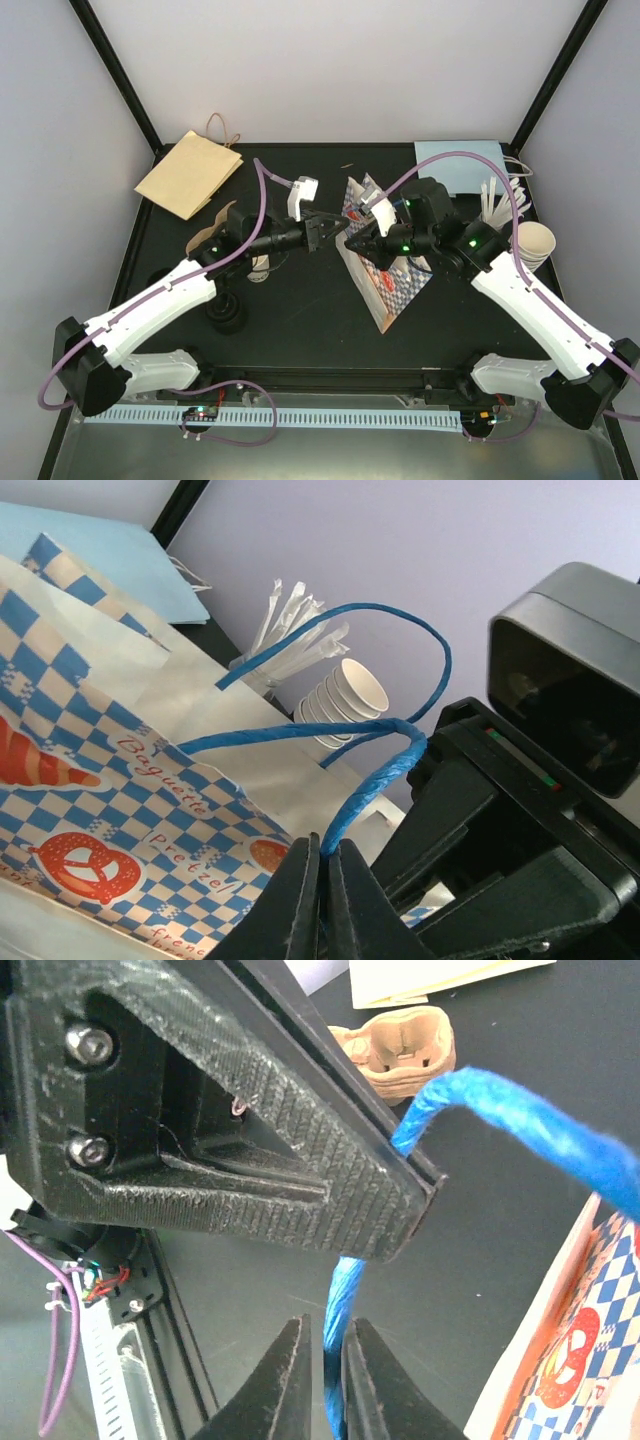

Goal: Pack the takeout coffee

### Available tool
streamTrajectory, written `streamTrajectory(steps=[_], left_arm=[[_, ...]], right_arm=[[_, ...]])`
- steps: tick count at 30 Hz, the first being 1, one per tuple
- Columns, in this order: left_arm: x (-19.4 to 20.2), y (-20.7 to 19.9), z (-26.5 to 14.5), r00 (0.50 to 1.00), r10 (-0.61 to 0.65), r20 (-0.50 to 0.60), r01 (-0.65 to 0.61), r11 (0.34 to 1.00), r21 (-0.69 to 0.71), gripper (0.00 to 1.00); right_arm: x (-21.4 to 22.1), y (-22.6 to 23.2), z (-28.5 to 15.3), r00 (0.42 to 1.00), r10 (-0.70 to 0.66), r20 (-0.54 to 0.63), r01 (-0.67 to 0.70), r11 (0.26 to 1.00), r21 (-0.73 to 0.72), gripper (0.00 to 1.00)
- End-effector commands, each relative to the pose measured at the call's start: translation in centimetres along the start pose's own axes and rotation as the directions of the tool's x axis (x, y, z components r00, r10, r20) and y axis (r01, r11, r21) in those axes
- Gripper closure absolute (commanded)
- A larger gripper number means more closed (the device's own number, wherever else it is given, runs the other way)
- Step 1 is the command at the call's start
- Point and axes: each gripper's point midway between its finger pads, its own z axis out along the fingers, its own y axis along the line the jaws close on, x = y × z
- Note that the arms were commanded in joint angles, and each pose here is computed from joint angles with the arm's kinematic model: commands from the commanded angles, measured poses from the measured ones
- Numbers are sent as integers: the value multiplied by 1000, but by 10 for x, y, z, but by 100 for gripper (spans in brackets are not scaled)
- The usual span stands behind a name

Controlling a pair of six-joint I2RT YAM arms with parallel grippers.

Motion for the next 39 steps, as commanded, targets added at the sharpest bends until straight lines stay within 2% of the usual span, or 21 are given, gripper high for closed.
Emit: streamTrajectory(steps=[1,7,12,15,17,23,31,33,35,39], left_arm=[[-23,-20,-10,998,33,61,-36,999,41,99],[-26,-20,-19,996,46,82,-49,999,24,99],[-25,-21,-20,996,42,82,-45,998,32,98],[-23,-21,-20,997,36,74,-39,998,42,98],[-22,-21,-20,997,33,69,-36,998,44,98],[-21,-23,-19,998,28,64,-32,998,54,98],[-23,-30,-16,998,24,53,-29,996,87,98],[-24,-31,-16,998,25,52,-29,996,88,98],[-24,-31,-16,998,25,52,-30,996,87,99],[-23,-30,-16,998,24,49,-28,996,87,99]], right_arm=[[-6,0,-8,1000,-12,2,12,999,44,82],[-16,-3,-31,998,-25,57,18,992,122,55],[-30,-10,-54,988,-33,152,-1,975,221,31],[-36,-20,-68,979,-26,201,-35,955,295,27],[-33,-18,-70,975,-34,221,-32,957,289,24],[-34,-6,-93,945,-98,311,6,958,286,1],[-27,-23,-88,978,-40,204,-37,933,358,0],[-30,-48,-99,965,45,257,-167,864,474,0],[-31,-60,-105,958,100,269,-234,813,533,0],[-44,-56,-111,963,69,262,-204,820,535,0]])
